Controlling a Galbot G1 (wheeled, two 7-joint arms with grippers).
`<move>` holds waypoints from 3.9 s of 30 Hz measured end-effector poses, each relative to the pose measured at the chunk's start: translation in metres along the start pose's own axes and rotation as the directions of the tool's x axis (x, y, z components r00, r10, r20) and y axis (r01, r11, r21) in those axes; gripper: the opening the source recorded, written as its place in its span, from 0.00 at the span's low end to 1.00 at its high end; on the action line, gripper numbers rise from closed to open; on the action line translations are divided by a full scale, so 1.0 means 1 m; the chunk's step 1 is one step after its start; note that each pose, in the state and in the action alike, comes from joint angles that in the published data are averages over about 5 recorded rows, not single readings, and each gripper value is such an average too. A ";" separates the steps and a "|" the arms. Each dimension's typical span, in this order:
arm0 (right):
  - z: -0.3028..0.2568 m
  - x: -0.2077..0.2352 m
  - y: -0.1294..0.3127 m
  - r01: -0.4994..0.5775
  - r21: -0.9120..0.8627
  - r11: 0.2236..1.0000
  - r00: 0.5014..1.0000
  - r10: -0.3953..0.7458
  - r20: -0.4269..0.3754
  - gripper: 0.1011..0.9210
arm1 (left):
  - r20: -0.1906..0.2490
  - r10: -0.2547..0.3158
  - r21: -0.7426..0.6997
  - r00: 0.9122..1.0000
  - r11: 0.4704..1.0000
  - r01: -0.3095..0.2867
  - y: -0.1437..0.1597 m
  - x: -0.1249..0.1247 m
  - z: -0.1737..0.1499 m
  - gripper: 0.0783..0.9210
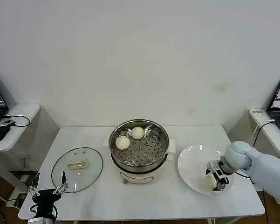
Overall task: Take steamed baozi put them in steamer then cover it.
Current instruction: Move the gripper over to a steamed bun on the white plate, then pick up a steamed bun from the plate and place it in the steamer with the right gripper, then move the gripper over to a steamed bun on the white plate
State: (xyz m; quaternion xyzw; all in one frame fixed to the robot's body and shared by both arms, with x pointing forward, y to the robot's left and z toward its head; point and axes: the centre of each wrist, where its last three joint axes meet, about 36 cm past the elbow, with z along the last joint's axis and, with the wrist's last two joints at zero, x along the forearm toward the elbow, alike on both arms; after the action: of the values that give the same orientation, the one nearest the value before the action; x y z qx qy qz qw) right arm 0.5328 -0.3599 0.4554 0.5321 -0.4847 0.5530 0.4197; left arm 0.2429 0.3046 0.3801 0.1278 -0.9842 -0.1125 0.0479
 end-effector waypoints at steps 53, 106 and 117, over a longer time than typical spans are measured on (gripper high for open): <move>-0.219 0.188 -0.152 -0.320 0.345 0.882 0.937 0.240 0.254 0.63 | 0.032 -0.014 0.025 0.999 1.000 0.014 0.005 -0.002 -0.012 0.88; -0.242 0.184 -0.145 -0.303 0.582 0.755 0.948 0.172 0.269 0.88 | 0.070 -0.023 0.047 0.997 0.999 0.020 0.007 -0.008 -0.020 0.88; -0.136 0.202 -0.119 -0.312 0.307 0.899 0.944 0.258 0.205 0.88 | 0.078 -0.008 0.046 0.997 0.999 0.005 0.005 -0.009 -0.022 0.88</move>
State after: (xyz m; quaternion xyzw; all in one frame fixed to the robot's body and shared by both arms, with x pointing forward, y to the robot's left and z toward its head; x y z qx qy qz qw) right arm 0.6087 -0.2157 0.6723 0.5613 -0.4882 0.6386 0.1970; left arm 0.2526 0.3070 0.4024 0.1275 -0.9873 -0.0949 0.0062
